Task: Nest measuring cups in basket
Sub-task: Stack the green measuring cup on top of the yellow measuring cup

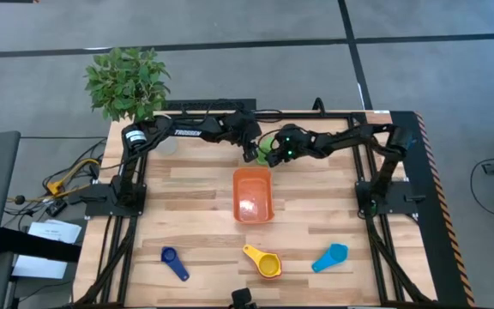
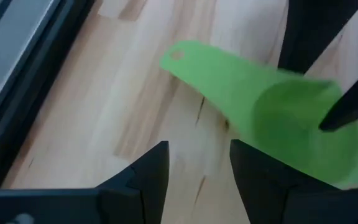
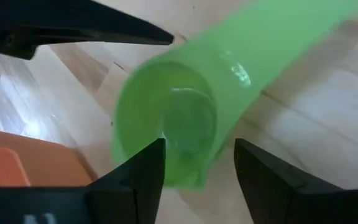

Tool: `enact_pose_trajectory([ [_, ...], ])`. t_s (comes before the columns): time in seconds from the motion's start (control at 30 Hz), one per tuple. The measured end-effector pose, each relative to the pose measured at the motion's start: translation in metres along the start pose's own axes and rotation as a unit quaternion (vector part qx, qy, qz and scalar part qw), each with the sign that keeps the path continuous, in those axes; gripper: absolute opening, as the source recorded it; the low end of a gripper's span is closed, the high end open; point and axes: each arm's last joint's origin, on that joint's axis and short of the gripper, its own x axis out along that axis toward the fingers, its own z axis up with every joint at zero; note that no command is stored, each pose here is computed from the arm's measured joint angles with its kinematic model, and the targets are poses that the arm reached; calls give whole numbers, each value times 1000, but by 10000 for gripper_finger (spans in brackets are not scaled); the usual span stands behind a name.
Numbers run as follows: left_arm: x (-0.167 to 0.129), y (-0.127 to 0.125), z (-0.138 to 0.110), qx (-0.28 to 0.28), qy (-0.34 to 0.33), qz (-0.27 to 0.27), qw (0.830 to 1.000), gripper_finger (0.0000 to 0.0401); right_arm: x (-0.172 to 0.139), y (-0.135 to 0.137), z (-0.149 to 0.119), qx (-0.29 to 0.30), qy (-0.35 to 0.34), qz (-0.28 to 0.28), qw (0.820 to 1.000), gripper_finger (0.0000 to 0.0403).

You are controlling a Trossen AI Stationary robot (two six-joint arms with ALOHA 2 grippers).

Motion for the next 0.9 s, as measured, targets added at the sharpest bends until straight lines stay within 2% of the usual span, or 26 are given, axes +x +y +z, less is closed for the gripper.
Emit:
enact_pose_trajectory([
  [0.17, 0, -1, -5, 9, 28, 9, 1000, 160, 1, -2, -2, 5, 13, -10, 1000, 159],
  [0.4, -11, -6, -3, 13, 51, 14, 998, 160, -8, 1, -1, -35, 14, -14, 999, 26],
  [0.43, -14, -6, -1, 14, 50, 14, 999, 160, -10, 3, 0, -49, 9, -17, 999, 17],
  [0.6, -39, -10, 5, 11, 80, 32, 996, 160, -31, 19, 0, -110, -14, -58, 992, 28],
  [0.73, -68, -16, 15, 13, 89, 70, 994, 160, -56, 37, -6, -178, -27, -103, 978, 12],
  [0.9, -111, -33, 27, 19, 86, 105, 991, 160, -92, 62, -20, -227, -21, -91, 970, 16],
])
